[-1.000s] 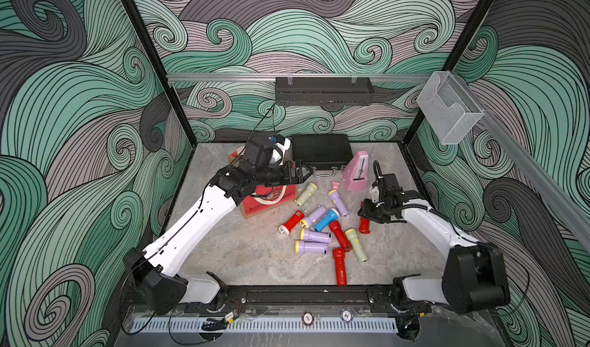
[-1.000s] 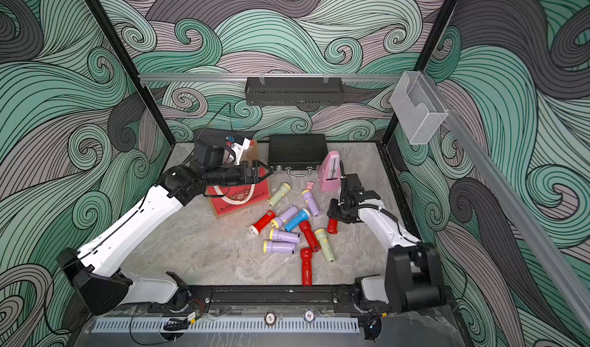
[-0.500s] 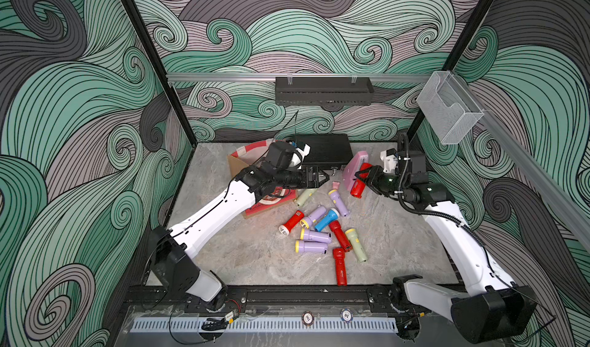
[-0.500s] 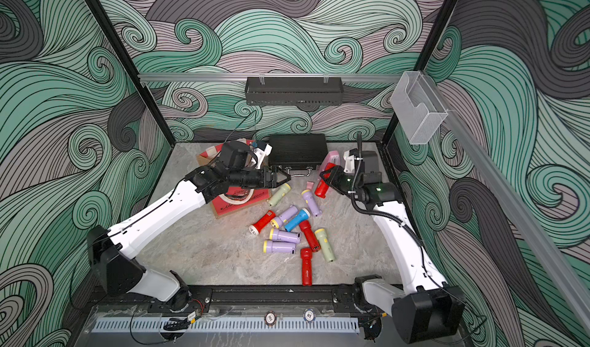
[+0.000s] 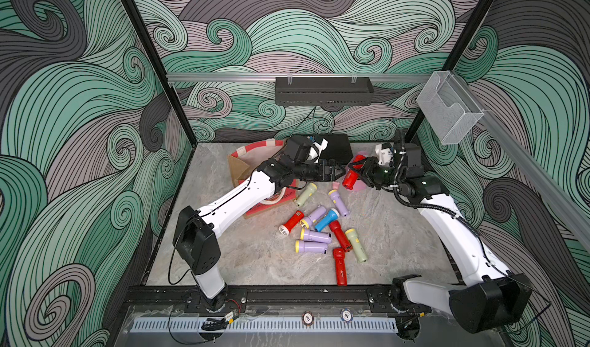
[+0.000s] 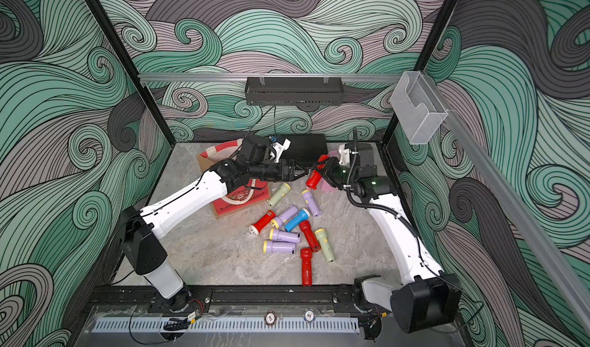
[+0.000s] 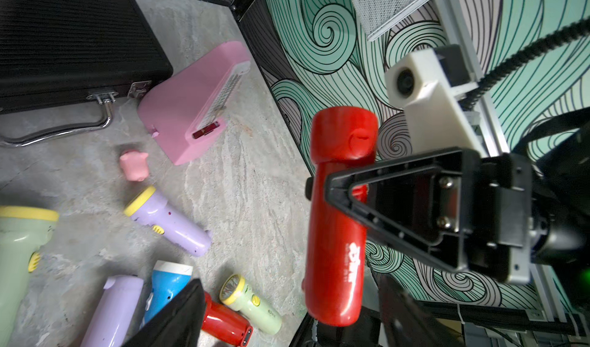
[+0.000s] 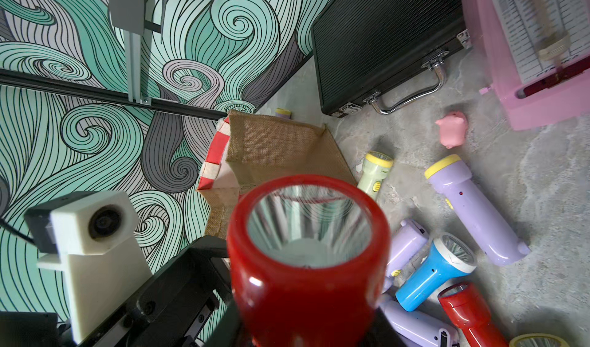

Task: Put the flashlights into the tote bags
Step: Place the flashlight in the canvas bag.

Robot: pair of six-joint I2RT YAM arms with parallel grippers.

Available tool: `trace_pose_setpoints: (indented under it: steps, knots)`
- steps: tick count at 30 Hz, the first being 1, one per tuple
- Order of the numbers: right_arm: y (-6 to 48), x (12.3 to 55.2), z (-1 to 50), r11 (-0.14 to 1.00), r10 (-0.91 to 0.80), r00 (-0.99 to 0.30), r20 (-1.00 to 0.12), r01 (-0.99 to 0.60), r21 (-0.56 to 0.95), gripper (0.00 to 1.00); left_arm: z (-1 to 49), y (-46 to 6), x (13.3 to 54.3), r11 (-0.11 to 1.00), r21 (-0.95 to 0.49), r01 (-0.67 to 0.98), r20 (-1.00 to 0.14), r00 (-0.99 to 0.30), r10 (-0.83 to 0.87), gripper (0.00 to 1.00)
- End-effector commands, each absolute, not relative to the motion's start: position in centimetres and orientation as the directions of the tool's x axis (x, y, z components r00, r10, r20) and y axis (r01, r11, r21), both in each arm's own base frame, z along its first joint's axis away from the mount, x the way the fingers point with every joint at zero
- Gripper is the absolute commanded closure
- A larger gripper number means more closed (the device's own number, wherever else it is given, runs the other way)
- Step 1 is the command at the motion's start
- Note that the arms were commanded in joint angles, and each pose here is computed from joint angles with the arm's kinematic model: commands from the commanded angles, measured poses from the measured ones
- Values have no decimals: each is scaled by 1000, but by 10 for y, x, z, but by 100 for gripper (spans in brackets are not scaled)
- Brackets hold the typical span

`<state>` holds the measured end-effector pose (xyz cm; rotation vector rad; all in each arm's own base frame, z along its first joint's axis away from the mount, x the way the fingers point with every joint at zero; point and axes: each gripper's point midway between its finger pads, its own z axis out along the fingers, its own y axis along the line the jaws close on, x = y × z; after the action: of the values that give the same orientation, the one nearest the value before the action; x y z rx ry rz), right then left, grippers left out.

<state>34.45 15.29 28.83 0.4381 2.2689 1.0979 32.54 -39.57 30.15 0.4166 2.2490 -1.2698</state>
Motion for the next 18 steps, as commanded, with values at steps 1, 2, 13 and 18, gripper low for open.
trace_pose_setpoints:
  steps: [1, 2, 13, 18]
  knots:
    - [160, 350, 311, 571, 528, -766, -368, -1, 821, 100, 314, -411, 319, 462, -695, 551, -601, -798, 47, 15]
    - [161, 352, 312, 570, 527, -766, -368, -3, 822, 100, 311, -414, 318, 462, -694, 553, -599, -799, 58, 16]
    - [168, 352, 311, 561, 510, -779, -365, -21, 828, 100, 297, -426, 319, 471, -693, 545, -584, -808, 76, 23]
    - [167, 350, 305, 561, 511, -781, -359, -13, 828, 100, 292, -431, 324, 474, -694, 542, -579, -811, 81, 27]
